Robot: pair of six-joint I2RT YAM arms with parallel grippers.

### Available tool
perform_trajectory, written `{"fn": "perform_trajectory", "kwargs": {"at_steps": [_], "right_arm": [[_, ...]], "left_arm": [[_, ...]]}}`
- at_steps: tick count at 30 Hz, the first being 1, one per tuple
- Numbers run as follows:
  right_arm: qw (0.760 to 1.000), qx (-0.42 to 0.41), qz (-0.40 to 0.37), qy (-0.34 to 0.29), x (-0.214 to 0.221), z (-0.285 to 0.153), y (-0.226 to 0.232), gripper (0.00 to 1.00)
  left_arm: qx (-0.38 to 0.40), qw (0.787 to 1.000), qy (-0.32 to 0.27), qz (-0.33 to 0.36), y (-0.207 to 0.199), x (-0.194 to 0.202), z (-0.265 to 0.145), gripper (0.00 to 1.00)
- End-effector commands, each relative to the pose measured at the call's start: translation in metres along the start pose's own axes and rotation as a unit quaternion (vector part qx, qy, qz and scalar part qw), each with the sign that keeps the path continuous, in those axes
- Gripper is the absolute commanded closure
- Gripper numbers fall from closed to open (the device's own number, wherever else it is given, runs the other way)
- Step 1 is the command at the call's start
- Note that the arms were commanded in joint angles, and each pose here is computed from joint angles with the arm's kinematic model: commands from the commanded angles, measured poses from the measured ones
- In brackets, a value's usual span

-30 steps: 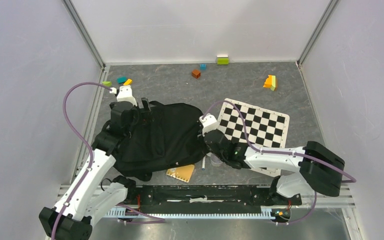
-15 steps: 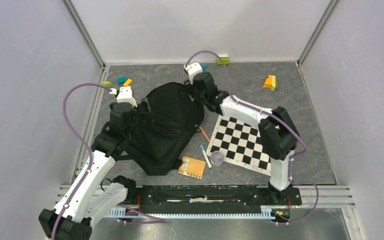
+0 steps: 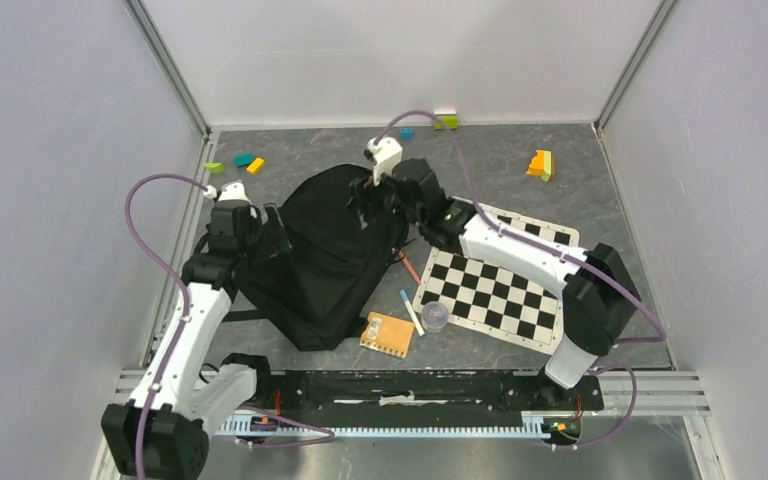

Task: Pack the student bag
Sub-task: Adjust the student bag at the center of the board, then unzip the student bag at the center of the board.

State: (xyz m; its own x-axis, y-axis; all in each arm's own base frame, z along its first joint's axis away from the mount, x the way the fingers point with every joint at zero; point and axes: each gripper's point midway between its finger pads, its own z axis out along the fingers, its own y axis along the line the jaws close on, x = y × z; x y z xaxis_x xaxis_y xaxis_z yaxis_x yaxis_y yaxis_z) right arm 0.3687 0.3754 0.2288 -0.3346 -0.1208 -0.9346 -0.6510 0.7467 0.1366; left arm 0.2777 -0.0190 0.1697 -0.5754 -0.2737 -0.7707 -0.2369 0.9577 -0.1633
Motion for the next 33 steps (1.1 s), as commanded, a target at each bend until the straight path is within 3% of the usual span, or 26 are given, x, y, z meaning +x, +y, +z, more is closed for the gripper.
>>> {"fn": "perform_trajectory", "kwargs": {"at_steps": [1, 3, 8, 14, 18, 25, 33], "right_arm": [[0.994, -0.084, 0.076, -0.007, 0.009, -0.019, 0.082, 0.27], [0.990, -0.103, 0.099, -0.007, 0.014, -0.020, 0.108, 0.28], [0.988, -0.101, 0.119, 0.010, 0.030, -0.006, 0.148, 0.36], [0.995, -0.023, 0.098, 0.007, 0.045, 0.025, 0.145, 0.43], [0.998, 0.018, 0.068, 0.008, 0.044, 0.048, 0.141, 0.46], [0.998, 0.050, 0.023, 0.004, 0.049, 0.070, 0.149, 0.45], [0.999, 0.041, -0.006, -0.002, 0.060, 0.093, 0.174, 0.45]], "left_arm": [[-0.006, 0.999, 0.046, -0.018, 0.014, 0.003, 0.008, 0.00], [-0.010, 0.998, 0.061, -0.030, 0.025, 0.008, 0.015, 0.01], [0.033, 0.996, 0.076, -0.041, 0.018, 0.010, 0.028, 0.16], [0.053, 0.990, 0.125, -0.025, 0.014, 0.033, 0.035, 0.39], [0.054, 0.991, 0.122, -0.025, 0.014, 0.035, 0.034, 0.54], [0.047, 0.990, 0.128, -0.025, 0.017, 0.038, 0.035, 0.67], [0.045, 0.991, 0.125, -0.026, 0.017, 0.037, 0.034, 0.91]]}}
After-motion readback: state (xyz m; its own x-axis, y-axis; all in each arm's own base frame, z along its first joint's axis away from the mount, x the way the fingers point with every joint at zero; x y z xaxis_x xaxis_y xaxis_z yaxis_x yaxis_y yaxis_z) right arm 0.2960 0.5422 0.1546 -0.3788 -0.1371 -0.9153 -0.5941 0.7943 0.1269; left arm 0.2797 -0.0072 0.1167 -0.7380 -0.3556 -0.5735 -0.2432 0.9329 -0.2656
